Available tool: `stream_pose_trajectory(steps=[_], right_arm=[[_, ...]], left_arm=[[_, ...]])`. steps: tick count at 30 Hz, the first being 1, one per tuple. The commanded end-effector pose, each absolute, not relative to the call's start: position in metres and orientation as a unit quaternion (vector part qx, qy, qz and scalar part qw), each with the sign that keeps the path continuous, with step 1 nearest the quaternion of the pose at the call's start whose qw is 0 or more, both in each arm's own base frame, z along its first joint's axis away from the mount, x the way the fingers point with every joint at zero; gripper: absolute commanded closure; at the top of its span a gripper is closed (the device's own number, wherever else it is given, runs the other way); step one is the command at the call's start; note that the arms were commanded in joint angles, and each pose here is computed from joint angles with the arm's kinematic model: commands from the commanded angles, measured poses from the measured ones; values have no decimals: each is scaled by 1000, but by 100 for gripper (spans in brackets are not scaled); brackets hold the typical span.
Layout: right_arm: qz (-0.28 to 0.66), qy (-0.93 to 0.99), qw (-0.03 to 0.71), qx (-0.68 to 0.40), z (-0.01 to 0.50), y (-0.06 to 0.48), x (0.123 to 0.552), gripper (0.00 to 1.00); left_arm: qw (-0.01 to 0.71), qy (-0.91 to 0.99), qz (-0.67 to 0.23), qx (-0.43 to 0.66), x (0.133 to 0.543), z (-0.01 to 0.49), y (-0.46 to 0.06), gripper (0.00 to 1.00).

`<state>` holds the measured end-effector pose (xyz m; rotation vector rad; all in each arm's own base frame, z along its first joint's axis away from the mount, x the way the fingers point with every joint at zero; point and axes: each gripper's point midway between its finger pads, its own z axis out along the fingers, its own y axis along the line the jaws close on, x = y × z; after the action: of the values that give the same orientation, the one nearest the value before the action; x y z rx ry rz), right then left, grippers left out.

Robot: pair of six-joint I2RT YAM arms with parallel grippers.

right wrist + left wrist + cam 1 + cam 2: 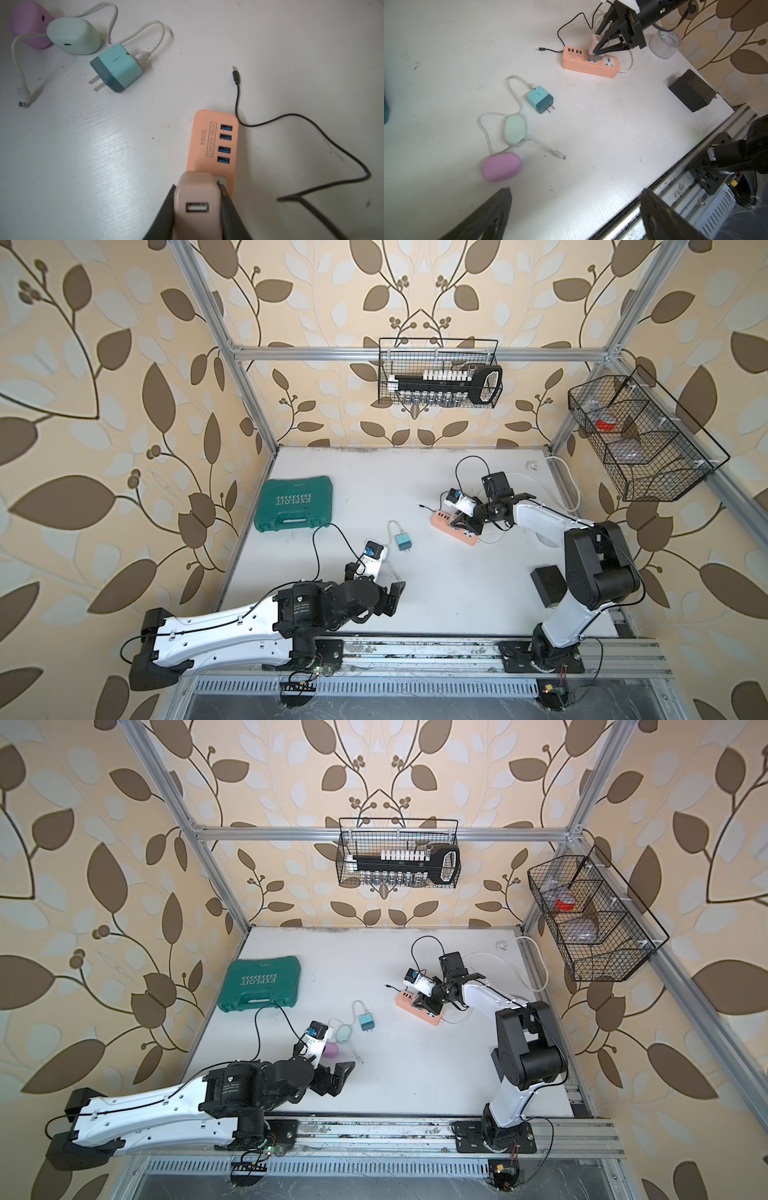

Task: Charge the bluetooth headset
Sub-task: Insert the plug into the socket.

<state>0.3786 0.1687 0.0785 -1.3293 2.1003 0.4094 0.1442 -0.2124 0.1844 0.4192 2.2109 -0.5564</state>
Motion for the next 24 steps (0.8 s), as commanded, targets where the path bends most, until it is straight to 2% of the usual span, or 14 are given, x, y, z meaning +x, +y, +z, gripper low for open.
stream_pose_trajectory(steps=[1,9,18,24], right_arm=[[121,799,281,-518,53,158,375,88],[128,798,265,-527,56,160,376,88],[137,803,241,-528,32,163,360,88],[117,808,259,-516,32,162,362,89]], left_arm=[[405,873,-219,161,144,184,-208,2],[407,872,-220,160,144,185,-207,2],[409,871,-218,164,145,183,-209,2],[411,870,-216,165,145,181,-208,2]])
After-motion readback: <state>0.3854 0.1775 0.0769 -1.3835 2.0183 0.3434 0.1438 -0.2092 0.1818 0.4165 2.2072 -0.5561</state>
